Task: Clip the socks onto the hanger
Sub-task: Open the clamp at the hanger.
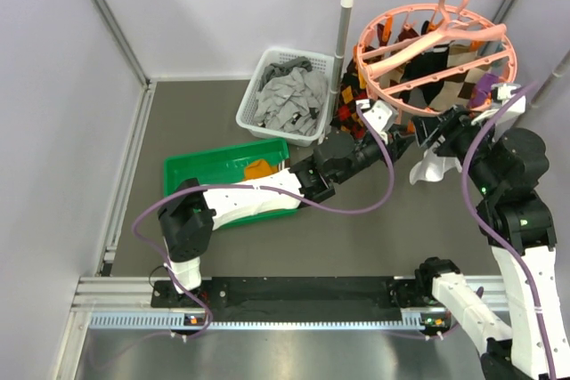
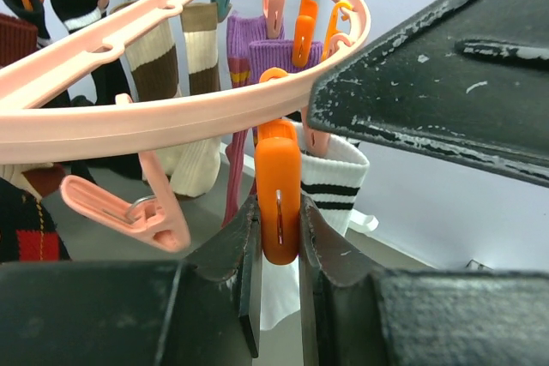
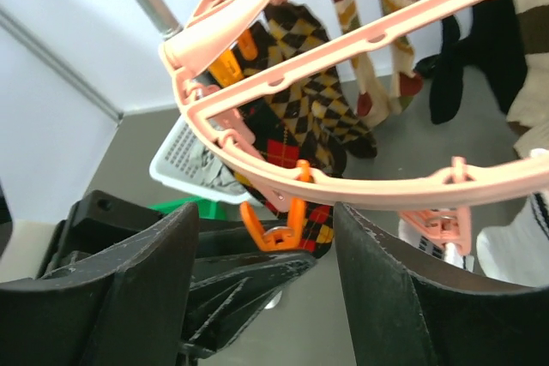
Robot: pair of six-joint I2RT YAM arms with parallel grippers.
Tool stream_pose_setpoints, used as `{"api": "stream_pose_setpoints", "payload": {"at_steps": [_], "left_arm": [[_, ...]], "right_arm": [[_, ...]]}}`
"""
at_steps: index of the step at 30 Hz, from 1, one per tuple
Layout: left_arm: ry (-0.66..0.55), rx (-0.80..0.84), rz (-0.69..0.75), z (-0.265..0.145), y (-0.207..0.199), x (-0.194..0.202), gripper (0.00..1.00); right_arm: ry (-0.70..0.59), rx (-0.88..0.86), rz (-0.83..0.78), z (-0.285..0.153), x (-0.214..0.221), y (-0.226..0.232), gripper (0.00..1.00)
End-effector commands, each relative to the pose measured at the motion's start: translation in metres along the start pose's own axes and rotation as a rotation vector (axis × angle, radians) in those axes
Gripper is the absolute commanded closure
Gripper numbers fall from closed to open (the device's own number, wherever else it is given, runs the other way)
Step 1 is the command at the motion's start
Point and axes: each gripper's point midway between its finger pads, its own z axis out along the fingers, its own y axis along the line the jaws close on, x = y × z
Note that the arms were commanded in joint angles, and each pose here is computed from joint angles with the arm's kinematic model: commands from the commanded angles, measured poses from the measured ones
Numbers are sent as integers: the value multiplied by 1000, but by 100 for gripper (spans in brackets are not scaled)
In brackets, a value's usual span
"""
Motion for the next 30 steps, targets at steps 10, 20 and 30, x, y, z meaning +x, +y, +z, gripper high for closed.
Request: {"api": "stream_pose_setpoints", "payload": {"at_steps": [10, 20, 30], "left_arm": [[-42, 27, -12, 0, -8, -25, 100], [-34, 71, -23, 0, -15, -21, 100], [-20, 108, -20, -1, -22, -19, 100]], "right_arm": [[83, -57, -36, 13, 9, 9, 38], [71, -75, -52, 25, 9, 11, 42], [68, -99, -61, 30, 7, 15, 59]]}}
